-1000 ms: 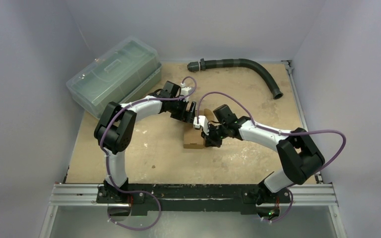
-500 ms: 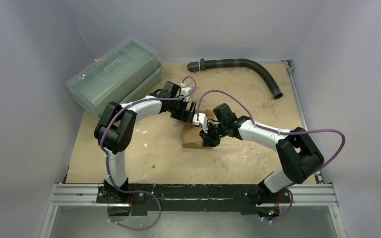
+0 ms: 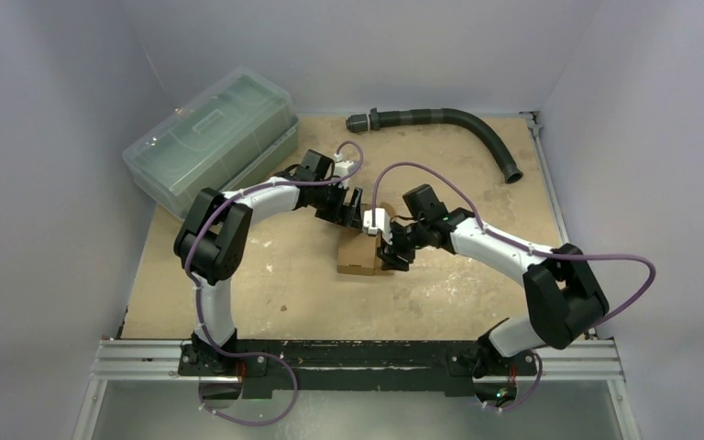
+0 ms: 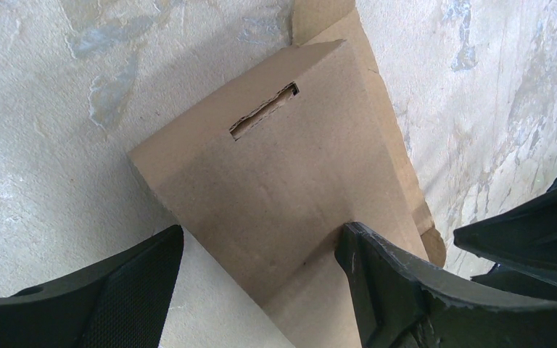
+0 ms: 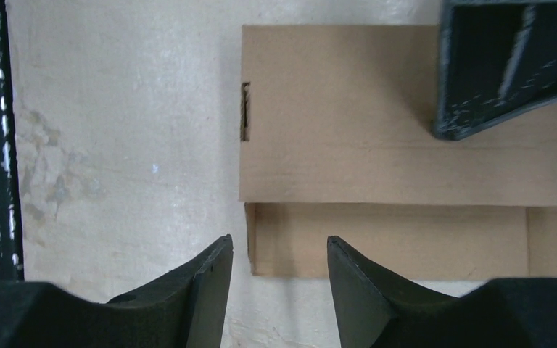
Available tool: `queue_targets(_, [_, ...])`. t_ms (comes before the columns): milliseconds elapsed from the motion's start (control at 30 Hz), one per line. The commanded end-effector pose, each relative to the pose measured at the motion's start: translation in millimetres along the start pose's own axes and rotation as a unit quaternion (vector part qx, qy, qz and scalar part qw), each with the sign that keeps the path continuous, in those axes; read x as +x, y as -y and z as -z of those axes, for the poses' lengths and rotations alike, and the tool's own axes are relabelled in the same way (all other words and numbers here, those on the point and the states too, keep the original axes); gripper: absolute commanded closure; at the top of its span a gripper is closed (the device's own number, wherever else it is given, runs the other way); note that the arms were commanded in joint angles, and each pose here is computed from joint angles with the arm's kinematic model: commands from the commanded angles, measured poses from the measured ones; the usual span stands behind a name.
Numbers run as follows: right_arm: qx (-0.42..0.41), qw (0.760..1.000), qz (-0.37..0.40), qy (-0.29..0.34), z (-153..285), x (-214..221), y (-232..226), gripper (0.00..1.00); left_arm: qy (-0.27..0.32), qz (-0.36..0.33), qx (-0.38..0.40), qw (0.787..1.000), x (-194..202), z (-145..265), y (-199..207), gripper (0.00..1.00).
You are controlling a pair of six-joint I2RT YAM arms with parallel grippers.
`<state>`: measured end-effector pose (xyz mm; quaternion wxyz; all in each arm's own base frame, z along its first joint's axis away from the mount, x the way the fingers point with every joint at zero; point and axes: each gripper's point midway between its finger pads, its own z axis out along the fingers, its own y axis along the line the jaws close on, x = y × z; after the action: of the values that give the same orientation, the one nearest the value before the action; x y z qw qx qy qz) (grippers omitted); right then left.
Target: Fold the paper box
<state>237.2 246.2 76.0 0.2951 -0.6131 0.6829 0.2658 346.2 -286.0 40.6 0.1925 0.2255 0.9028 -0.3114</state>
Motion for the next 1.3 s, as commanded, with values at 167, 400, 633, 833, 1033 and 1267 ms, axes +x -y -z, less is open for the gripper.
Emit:
queue_targets(167, [-0.035,0.998,0.032,-0.05,-9,20,-6,0.5,-0.071,0.008,-0.05,0.996,46,-12,-26,0.22])
queue_targets(400, [-0.023,0.997,0.025,-0.063,-16,24,-2,0.67,-0.071,0.008,-0.05,0.996,45,-11,-26,0.22])
queue_targets(633, [-0.025,0.998,0.03,-0.056,-19,17,-5,1.0,-0.069,0.008,-0.048,0.996,44,-11,-25,0.22])
queue_targets(833, [-0.029,0.999,0.026,-0.037,-17,1,-8,1.0,-0.07,0.01,-0.043,0.997,46,-12,-24,0.22])
queue_targets(1033, [-0.019,0.999,0.004,-0.029,-18,-8,-3,1.0,-0.071,0.012,-0.04,0.997,46,-13,-23,0.22])
queue_targets(1267, [-0.016,0.999,-0.018,-0.021,-24,-17,-1,1.0,-0.071,0.015,-0.035,0.997,47,-15,-22,0.22])
